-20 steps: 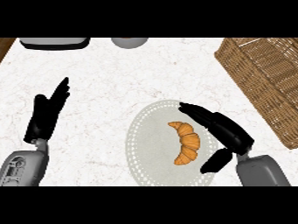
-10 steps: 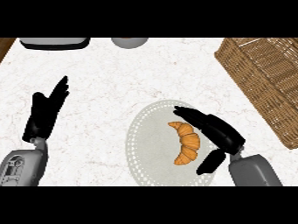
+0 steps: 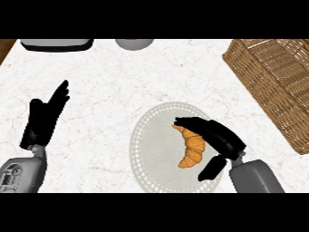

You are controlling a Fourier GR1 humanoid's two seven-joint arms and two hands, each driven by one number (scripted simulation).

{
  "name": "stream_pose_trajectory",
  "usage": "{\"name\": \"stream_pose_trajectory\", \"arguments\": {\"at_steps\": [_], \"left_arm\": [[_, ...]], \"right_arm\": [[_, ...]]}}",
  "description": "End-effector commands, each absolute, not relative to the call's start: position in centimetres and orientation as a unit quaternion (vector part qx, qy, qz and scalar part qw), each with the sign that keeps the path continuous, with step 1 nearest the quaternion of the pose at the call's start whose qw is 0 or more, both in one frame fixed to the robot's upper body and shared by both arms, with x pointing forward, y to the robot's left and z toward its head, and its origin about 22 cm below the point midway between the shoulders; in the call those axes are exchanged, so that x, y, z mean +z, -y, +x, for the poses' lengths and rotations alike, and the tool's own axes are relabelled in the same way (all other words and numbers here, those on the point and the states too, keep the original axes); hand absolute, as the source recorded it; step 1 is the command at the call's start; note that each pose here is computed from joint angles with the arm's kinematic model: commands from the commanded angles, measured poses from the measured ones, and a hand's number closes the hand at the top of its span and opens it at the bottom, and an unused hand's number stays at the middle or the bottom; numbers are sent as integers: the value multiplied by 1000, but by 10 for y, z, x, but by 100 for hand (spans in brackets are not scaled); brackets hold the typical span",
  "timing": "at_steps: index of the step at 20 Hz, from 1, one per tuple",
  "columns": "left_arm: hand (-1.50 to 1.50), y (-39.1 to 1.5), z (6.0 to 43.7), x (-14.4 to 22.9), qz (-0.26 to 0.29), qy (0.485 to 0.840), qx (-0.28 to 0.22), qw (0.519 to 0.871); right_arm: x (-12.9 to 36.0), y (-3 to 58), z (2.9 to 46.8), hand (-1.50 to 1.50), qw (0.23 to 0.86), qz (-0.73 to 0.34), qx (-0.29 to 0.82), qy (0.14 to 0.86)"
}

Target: Pick the croissant from the placemat and place it in the basket

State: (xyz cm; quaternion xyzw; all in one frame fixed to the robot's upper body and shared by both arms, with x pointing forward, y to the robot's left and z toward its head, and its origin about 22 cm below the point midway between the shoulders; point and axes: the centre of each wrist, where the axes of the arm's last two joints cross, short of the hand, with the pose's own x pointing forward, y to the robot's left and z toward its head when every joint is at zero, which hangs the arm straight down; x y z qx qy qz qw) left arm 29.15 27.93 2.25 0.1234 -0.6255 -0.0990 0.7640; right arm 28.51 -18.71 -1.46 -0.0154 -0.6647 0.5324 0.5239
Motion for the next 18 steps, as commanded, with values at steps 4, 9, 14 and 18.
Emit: {"name": "stream_pose_trajectory", "arguments": {"at_steps": [4, 9, 14, 18], "left_arm": [[0, -289, 285, 19, 126, 626, -99, 764], [0, -291, 301, 26, 126, 631, -88, 760], [0, -268, 288, 23, 123, 621, -107, 766], [0, -281, 301, 39, 126, 626, -94, 764]], "right_arm": [[-30, 162, 285, 150, 467, -60, 554, 686], [-20, 149, 283, 150, 433, -78, 549, 710], [-7, 168, 294, 150, 449, -210, 614, 614], [-3, 174, 311, 150, 467, -320, 654, 502]]}}
